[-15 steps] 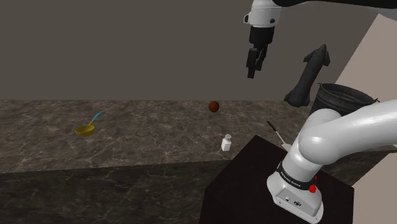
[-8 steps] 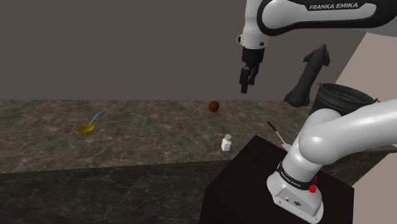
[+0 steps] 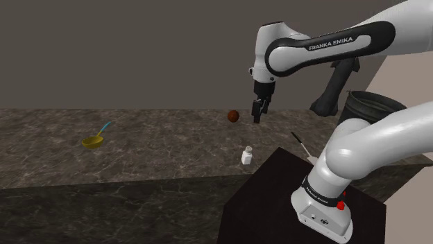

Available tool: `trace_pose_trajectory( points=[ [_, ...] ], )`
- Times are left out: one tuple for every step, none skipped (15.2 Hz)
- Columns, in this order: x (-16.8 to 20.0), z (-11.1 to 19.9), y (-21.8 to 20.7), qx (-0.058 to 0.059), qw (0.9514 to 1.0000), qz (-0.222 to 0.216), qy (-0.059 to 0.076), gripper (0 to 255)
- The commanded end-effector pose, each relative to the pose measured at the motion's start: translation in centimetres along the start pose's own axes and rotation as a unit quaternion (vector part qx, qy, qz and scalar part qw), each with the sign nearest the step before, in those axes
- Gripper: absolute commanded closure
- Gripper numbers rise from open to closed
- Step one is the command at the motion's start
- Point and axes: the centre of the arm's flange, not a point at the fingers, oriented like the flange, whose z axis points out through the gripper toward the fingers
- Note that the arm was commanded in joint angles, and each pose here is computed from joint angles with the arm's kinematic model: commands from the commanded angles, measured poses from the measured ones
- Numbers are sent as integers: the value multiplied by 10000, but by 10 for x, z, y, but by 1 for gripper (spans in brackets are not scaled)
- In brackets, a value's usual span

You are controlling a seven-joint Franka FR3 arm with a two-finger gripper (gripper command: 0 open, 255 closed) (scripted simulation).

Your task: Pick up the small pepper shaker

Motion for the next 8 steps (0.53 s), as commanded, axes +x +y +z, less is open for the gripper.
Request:
trace_pose_trajectory(
  points=[
    [7,24,1,19,10000,-17,-4,0],
    [11,37,1,30,10000,-25,-13,0],
    [14,50,1,40,10000,-33,-22,0],
    [18,63,1,51,10000,-42,-31,0],
    [21,76,1,62,10000,-50,-40,0],
    [25,88,1,72,9999,-59,-49,0],
    [28,101,1,83,9999,-67,-58,0],
    [31,114,0,93,9999,-76,-68,0]
  ],
)
